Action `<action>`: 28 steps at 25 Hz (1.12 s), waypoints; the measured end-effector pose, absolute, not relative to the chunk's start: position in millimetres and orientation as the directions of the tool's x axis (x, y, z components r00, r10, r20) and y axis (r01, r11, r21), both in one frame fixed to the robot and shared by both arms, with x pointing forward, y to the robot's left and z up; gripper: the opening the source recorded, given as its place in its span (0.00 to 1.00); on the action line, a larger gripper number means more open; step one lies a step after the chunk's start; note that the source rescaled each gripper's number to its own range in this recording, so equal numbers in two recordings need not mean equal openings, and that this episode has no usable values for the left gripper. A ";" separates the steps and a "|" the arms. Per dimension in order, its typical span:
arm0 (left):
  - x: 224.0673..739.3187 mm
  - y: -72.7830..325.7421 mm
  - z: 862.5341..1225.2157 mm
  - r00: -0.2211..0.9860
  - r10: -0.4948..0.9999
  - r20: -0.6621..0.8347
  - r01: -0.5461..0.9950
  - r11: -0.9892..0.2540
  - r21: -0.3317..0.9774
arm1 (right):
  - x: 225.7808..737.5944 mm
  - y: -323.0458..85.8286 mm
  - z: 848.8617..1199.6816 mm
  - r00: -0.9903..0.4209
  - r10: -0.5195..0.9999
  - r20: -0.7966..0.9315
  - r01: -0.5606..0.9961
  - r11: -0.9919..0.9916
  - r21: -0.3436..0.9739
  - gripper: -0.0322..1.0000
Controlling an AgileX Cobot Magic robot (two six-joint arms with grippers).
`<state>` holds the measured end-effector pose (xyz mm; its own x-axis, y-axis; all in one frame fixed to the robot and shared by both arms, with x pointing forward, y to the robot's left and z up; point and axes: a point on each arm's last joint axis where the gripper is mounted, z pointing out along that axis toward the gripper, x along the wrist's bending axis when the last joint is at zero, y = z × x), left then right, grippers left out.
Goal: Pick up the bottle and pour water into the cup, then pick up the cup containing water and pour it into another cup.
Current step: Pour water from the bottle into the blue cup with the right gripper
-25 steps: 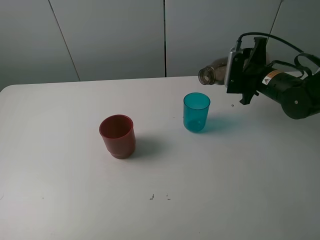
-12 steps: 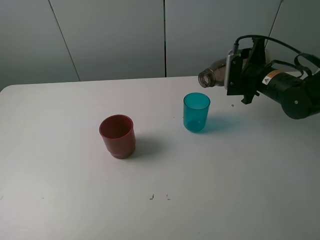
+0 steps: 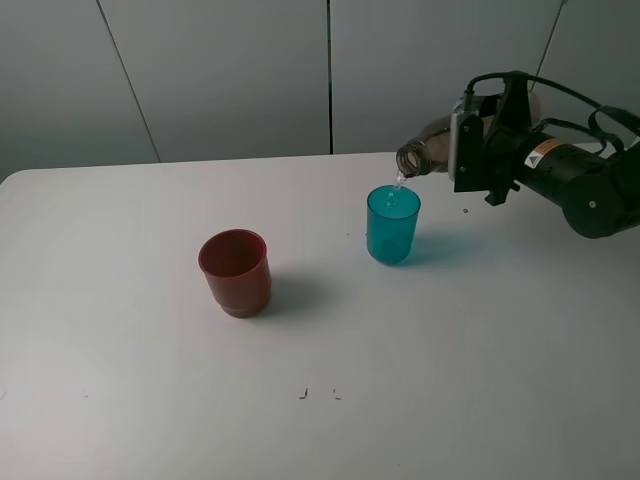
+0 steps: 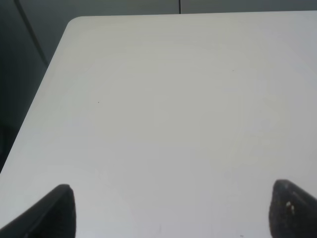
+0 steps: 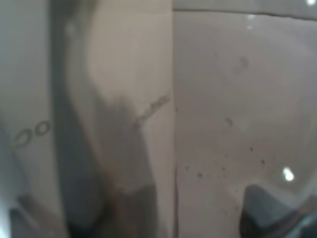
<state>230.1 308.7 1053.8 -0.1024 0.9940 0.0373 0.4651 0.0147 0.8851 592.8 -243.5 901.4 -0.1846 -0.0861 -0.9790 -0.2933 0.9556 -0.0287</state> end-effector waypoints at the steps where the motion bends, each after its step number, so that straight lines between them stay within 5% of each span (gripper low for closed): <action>1: 230.1 308.7 1053.8 -0.102 0.994 0.037 0.465 0.015 0.885 | 592.8 -243.3 901.6 -0.183 -0.087 -0.979 -0.295 0.955 -0.029 0.06; 28: 230.1 308.7 1053.8 -0.102 0.994 0.037 0.465 0.015 0.885 | 592.9 -243.2 902.6 -0.148 -0.162 -0.976 -0.309 0.945 -0.110 0.06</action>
<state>230.1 308.7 1053.8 -0.1024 0.9940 0.0373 0.4651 0.0147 0.8851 592.9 -243.2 902.6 -0.1481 -0.1621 -0.9756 -0.3089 0.9447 -0.1101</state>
